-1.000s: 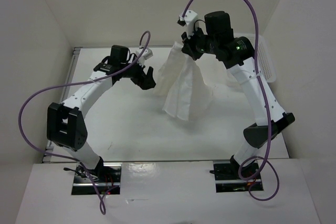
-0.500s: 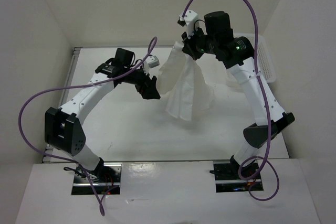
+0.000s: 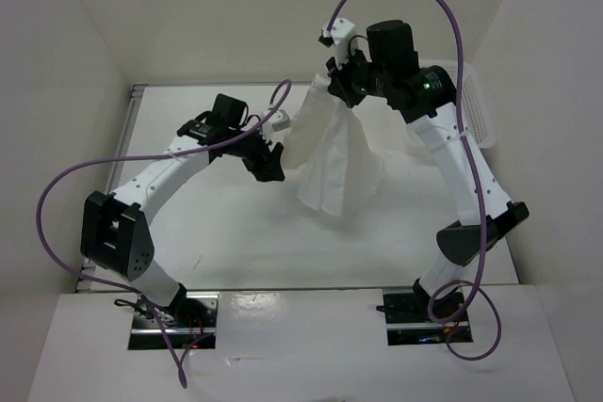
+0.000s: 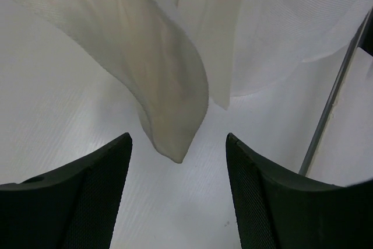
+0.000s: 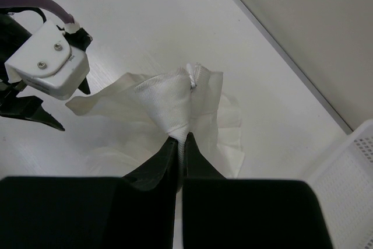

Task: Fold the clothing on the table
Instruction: Flatten the skirt out

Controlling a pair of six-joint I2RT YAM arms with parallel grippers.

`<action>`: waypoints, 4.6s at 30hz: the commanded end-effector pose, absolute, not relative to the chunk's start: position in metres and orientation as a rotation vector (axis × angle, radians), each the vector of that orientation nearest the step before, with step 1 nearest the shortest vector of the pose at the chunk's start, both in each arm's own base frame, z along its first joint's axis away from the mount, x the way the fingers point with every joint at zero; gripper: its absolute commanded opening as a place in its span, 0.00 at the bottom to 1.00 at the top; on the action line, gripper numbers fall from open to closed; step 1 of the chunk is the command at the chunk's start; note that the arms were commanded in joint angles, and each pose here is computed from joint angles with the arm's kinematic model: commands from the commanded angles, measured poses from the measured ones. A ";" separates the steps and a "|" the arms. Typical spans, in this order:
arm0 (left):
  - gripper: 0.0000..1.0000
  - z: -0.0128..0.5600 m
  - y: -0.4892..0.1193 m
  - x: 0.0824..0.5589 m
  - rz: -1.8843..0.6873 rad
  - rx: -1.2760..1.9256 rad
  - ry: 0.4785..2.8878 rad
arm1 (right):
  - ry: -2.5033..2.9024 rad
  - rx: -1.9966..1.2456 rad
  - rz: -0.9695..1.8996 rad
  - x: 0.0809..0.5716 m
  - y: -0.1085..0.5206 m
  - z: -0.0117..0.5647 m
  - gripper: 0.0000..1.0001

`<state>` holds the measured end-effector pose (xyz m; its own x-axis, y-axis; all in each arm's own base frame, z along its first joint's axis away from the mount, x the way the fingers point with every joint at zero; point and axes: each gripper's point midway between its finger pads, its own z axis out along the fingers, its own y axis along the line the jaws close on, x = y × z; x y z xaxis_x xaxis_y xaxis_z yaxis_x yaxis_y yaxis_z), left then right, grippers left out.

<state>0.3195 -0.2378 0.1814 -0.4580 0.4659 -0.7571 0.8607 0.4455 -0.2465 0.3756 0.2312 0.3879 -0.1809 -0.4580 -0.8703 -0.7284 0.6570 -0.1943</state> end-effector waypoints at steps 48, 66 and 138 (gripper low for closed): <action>0.03 0.328 -0.143 0.368 -0.578 0.830 1.863 | 1.781 -0.379 0.320 0.373 0.030 0.418 0.00; 0.78 0.347 -0.102 0.328 -0.469 0.598 1.898 | 1.755 -0.453 0.592 0.326 0.058 0.406 0.00; 1.00 0.286 0.059 0.216 0.151 -0.119 2.024 | 1.990 -0.169 0.389 0.286 0.063 0.277 0.00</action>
<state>0.2201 0.0559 0.2783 -0.4714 -0.0490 -0.8806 -0.1421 0.9896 0.0210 0.2739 0.0428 0.2621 -0.4606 0.0263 -0.8872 -0.1935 0.9725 0.1293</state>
